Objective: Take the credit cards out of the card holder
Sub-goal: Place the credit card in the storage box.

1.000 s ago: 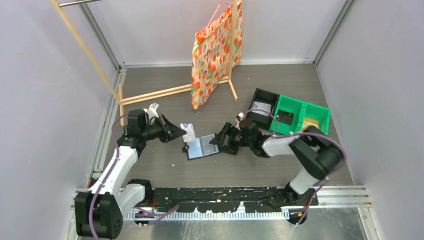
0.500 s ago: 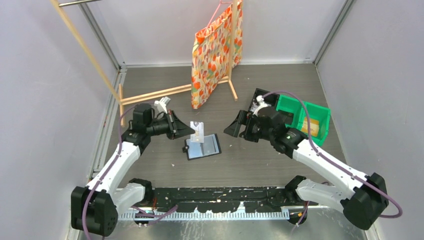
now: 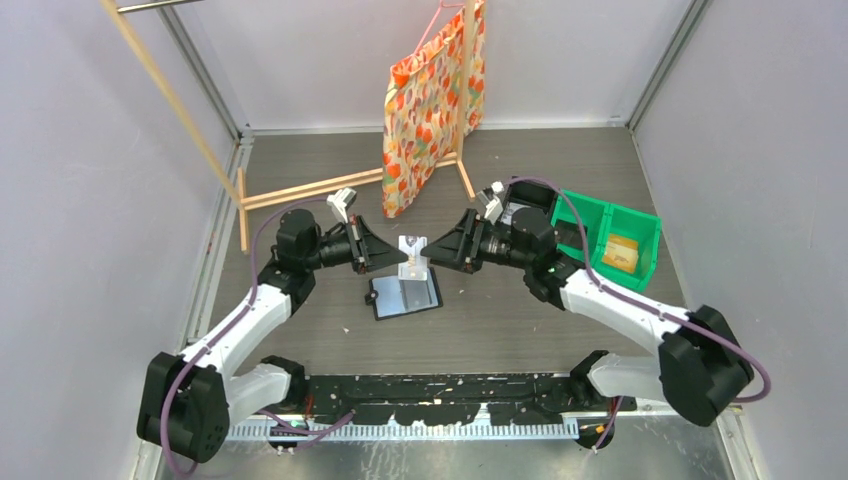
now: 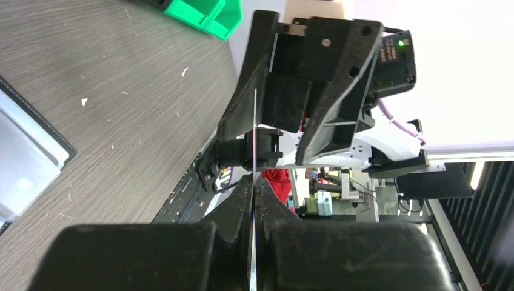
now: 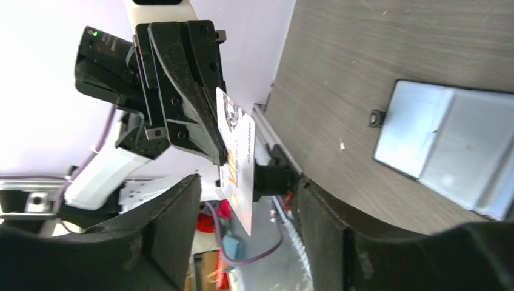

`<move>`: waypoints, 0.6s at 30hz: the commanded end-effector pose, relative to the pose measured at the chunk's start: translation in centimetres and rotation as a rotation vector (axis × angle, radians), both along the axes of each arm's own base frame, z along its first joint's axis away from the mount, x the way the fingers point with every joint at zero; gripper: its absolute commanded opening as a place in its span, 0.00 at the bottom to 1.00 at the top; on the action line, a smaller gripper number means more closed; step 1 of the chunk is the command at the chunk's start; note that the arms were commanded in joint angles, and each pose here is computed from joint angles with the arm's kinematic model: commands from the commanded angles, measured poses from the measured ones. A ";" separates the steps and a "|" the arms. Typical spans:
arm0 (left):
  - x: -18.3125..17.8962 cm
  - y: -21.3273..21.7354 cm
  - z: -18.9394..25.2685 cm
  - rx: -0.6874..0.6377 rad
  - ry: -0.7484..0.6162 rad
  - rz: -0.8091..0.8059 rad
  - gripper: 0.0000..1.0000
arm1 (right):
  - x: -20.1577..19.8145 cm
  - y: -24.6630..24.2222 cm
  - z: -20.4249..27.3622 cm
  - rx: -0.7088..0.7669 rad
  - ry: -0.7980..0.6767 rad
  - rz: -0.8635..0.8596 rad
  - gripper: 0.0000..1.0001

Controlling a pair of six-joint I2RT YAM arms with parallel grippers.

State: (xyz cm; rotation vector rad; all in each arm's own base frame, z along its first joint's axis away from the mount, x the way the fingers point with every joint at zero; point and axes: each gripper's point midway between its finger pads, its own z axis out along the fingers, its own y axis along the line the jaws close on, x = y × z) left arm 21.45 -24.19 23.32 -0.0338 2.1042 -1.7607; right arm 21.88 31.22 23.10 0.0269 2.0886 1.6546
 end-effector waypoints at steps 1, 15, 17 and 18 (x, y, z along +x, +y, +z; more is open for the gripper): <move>-0.2 -0.3 1.3 -0.065 -0.046 -0.011 0.01 | -0.7 1.5 3.5 0.160 -0.060 0.113 0.55; -0.2 -0.3 -0.3 -0.051 0.004 -0.003 0.01 | -0.9 2.1 2.2 0.172 -0.024 0.155 0.29; -0.1 -0.3 -0.2 -0.055 0.001 -0.004 0.01 | -0.8 2.2 2.0 0.169 -0.020 0.159 0.27; -0.1 -0.3 -0.2 -0.055 0.001 -0.004 0.00 | -0.8 2.3 1.9 0.167 -0.018 0.161 0.26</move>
